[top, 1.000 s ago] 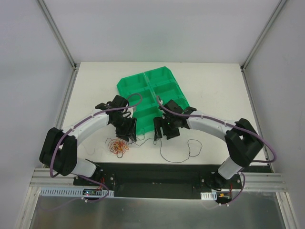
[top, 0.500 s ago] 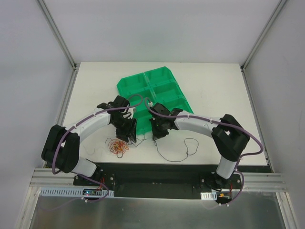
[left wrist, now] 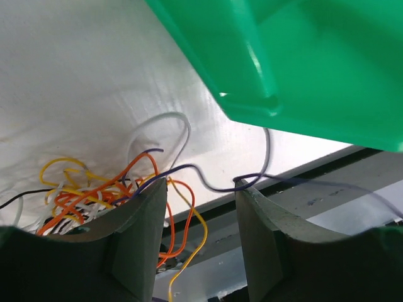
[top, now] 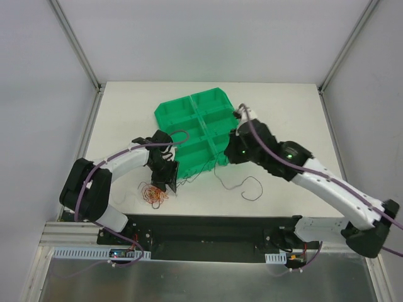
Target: Untangle the cables
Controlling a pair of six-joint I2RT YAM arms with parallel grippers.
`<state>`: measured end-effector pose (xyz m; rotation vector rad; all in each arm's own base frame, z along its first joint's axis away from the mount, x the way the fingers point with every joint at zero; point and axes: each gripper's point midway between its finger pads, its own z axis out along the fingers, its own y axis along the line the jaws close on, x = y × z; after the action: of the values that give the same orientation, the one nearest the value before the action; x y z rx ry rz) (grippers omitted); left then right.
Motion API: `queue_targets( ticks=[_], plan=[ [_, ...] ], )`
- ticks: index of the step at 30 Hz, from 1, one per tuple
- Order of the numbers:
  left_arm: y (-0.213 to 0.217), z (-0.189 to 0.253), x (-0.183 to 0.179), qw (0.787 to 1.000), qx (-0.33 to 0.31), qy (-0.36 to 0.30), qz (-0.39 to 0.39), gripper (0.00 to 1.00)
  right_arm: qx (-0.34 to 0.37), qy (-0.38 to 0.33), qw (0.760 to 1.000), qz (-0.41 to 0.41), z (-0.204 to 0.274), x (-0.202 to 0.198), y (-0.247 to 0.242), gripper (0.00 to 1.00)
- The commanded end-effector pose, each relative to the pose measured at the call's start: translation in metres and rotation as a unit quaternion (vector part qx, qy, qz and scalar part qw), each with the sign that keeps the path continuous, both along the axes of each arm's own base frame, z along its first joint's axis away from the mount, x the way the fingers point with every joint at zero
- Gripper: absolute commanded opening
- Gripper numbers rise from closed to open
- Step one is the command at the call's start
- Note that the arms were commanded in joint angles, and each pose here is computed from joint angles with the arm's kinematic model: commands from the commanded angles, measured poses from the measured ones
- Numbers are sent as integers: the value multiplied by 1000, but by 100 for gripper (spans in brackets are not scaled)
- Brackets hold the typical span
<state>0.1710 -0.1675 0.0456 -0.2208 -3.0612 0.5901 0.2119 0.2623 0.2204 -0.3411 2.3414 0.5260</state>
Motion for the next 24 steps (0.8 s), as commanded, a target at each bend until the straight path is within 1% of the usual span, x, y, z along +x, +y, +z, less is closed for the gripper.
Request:
queue_targets(
  ticks=[1,3,6,10,12,17,21,24],
  plan=[
    [14,-14,-10,999,40,16,-12,46,32,-136,989,-50,113,11,-45,0],
    [18,-16,-7,999,51,10,-10,45,68,-173,981,-53,156,9,-51,0],
    [19,-15,-4,998,54,4,-10,44,103,-218,969,-62,213,9,-60,0],
    [16,-11,0,999,45,-2,-9,43,130,-272,951,-69,273,13,-65,0],
    [11,-4,3,999,31,-9,-10,45,128,-297,943,-75,296,20,-65,0],
    [-4,26,5,999,-27,-41,-7,55,125,-340,928,-86,331,40,-63,0],
    [-10,50,5,996,-57,-67,-6,68,153,-355,918,-90,355,55,-59,0],
    [-13,66,5,993,-79,-88,-7,74,154,-353,918,-95,353,70,-55,0]
  ],
)
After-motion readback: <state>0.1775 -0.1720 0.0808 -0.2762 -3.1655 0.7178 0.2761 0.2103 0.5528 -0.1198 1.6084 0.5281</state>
